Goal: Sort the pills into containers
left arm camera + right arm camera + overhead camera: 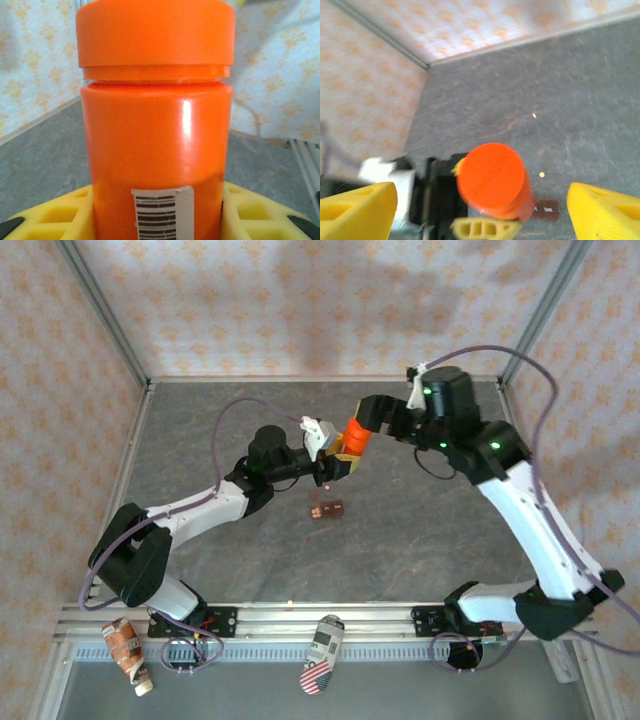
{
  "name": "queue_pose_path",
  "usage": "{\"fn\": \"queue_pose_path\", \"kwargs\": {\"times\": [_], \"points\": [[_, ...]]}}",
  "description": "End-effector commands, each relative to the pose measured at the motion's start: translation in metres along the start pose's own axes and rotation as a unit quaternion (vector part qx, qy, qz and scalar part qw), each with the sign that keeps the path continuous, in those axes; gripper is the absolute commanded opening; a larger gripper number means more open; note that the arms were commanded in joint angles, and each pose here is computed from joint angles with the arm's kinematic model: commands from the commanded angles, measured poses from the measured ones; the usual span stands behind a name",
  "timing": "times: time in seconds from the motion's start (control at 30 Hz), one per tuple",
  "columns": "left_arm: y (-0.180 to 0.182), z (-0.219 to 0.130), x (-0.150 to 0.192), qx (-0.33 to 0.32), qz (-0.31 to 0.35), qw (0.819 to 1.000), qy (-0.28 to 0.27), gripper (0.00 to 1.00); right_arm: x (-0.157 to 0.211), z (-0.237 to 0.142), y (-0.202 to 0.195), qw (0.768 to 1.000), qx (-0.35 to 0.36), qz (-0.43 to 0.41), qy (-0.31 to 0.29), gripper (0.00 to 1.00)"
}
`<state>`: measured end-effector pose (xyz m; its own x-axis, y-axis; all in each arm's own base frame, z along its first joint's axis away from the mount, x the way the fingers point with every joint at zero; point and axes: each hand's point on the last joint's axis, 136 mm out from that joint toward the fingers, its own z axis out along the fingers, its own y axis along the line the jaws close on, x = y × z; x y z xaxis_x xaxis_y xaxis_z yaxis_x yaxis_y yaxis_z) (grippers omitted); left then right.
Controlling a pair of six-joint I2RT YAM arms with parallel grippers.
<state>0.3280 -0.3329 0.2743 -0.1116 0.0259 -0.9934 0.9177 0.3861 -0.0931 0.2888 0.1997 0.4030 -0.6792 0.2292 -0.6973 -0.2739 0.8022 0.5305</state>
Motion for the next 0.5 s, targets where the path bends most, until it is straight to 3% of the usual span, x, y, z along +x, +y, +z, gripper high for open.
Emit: {"fn": "queue_pose_path", "kwargs": {"times": [0.0, 0.2, 0.47], "points": [[-0.031, -0.004, -0.042, 0.096, 0.013, 0.994, -0.044, 0.0, 0.017, -0.018, 0.019, 0.992, -0.047, -0.105, 0.06, 0.86], [-0.049, -0.007, -0.041, 0.152, -0.01, 0.988, -0.016, 0.0, 0.028, -0.008, 0.01, 0.975, -0.022, -0.18, 0.129, 0.85], [-0.053, -0.009, -0.041, 0.159, -0.009, 0.987, -0.008, 0.0, 0.037, 0.004, 0.004, 0.969, -0.015, -0.187, 0.161, 0.81]]}}
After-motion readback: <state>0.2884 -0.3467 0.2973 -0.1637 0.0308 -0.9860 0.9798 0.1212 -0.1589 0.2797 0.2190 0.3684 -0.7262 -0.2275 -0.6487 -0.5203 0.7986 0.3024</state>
